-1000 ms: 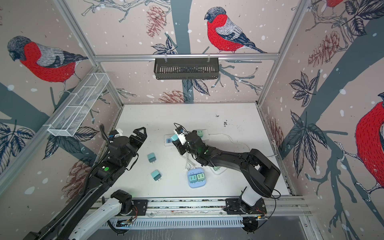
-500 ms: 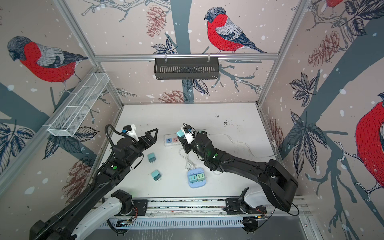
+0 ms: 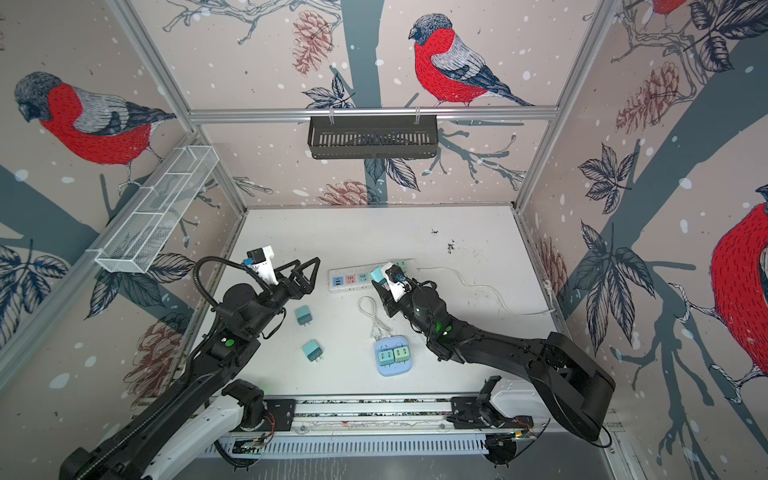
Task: Insert the plug
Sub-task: 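Carry the teal adapter toward the left gripper while the left gripper rises, then grasp the teal adapter with the left gripper from the right gripper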
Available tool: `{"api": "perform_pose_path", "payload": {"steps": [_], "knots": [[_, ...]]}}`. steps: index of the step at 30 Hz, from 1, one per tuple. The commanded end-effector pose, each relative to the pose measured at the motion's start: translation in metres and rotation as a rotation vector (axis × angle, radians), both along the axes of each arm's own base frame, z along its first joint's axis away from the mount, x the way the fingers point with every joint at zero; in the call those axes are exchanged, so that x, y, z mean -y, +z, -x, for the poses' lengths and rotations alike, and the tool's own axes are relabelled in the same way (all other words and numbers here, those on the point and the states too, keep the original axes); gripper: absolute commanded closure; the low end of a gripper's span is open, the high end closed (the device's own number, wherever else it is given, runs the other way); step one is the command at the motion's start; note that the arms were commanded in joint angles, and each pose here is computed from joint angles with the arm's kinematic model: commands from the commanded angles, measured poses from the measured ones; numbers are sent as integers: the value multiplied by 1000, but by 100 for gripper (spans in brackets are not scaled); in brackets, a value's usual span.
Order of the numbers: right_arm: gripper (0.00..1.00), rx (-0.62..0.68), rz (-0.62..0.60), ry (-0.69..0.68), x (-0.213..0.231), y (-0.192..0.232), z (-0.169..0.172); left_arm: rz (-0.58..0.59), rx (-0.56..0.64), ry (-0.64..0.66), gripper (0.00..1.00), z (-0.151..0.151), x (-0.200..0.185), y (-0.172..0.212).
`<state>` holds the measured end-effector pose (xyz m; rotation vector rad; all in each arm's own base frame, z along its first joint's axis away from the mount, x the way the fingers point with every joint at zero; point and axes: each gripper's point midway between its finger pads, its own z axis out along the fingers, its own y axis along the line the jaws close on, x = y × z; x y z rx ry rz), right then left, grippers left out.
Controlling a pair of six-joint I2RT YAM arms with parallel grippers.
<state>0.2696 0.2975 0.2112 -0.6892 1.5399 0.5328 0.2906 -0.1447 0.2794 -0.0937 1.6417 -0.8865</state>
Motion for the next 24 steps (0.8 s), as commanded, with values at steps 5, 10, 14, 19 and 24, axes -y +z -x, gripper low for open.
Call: {"api": "perform_pose_path", "payload": {"steps": [5, 10, 14, 19, 24], "knots": [[81, 112, -55, 19, 3, 13, 6, -21, 88, -126, 3, 3, 25, 31], [84, 130, -48, 32, 2, 6, 7, -52, 136, -199, 3, 8, 45, 37], [87, 151, -62, 28, 2, 4, 7, -109, 195, -288, 2, 20, 69, 43], [87, 187, -96, 49, 7, 8, 16, -157, 188, -376, 2, 26, 92, 40], [89, 214, -106, 17, 17, 8, 17, -190, 167, -520, 2, 39, 112, 32]]}}
